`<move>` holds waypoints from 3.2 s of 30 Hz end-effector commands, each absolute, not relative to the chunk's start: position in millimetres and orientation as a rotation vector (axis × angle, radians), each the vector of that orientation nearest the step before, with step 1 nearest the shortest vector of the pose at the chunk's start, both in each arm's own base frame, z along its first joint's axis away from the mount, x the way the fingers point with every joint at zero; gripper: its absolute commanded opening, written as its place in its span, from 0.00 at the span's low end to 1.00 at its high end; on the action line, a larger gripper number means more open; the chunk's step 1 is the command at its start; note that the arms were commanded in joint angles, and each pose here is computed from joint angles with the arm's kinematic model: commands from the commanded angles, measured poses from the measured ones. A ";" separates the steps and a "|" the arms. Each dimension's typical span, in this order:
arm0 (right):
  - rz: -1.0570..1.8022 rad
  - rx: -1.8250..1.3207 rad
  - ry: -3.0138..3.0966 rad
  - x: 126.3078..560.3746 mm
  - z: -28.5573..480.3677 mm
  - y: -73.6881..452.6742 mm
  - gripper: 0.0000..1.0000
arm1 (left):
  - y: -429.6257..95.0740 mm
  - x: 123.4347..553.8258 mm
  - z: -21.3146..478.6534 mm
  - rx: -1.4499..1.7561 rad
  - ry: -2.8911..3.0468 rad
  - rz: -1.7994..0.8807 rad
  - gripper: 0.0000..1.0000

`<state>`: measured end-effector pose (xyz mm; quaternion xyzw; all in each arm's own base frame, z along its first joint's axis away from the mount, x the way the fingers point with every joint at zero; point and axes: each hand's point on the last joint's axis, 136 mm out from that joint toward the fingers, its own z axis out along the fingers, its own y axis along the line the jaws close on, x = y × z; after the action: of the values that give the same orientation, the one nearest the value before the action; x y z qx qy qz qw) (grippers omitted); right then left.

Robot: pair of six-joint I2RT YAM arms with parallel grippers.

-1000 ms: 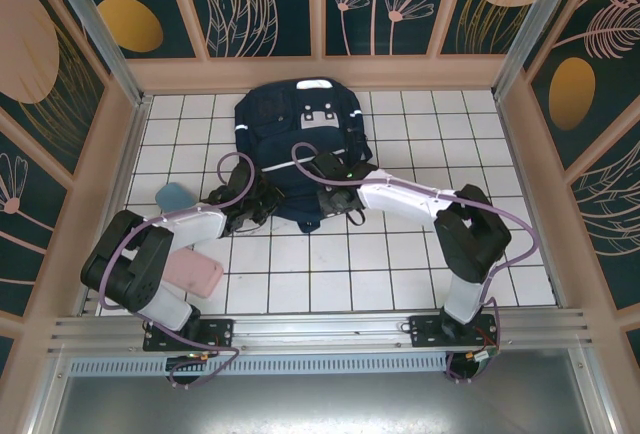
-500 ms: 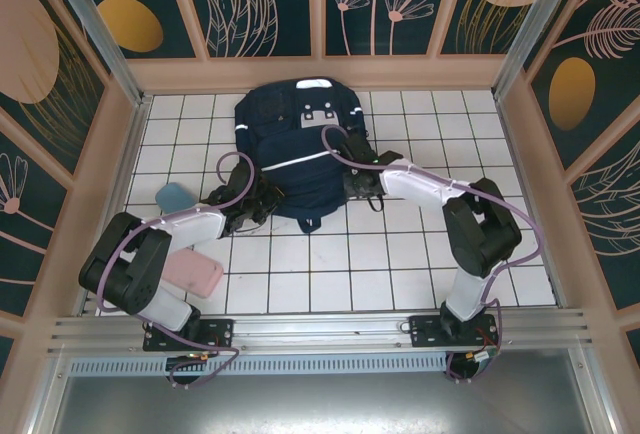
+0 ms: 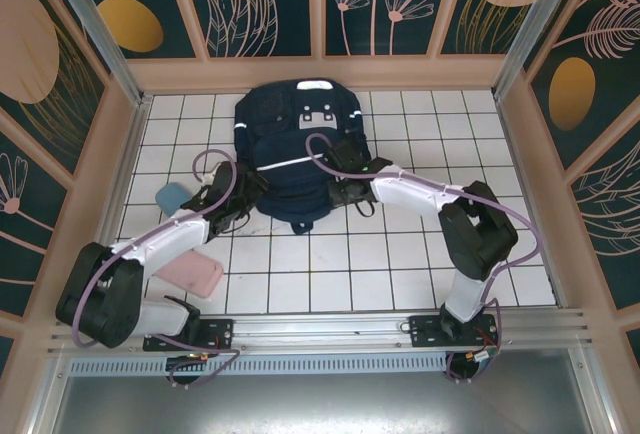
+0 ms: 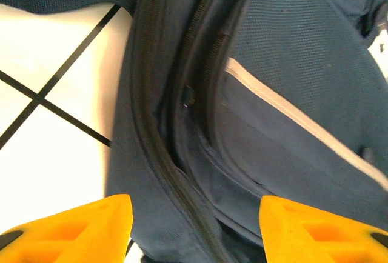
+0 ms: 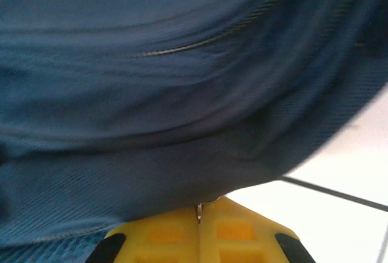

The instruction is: Pack the student bag

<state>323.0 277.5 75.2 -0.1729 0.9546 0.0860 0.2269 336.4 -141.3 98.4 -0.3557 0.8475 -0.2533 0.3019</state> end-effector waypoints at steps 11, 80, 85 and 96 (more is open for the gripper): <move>0.588 -0.574 2.548 308.6 98.7 347.8 0.00 | -189.6 314.7 96.6 -1.019 2.311 -1.082 0.58; 0.246 -0.104 2.296 504.3 106.6 141.0 0.00 | -165.8 325.7 76.6 -0.912 2.316 -0.862 0.03; 0.359 -0.238 2.298 508.3 107.9 164.7 0.00 | -166.3 325.7 77.5 -0.914 2.313 -0.871 0.05; 0.453 -0.028 2.453 420.9 93.3 135.6 0.00 | -162.1 335.2 98.1 -0.826 2.299 -0.858 0.64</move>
<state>434.8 150.8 68.9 -0.0542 0.9363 0.1669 0.3043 327.4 -164.3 82.0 -0.3245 0.8538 -0.3205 0.2510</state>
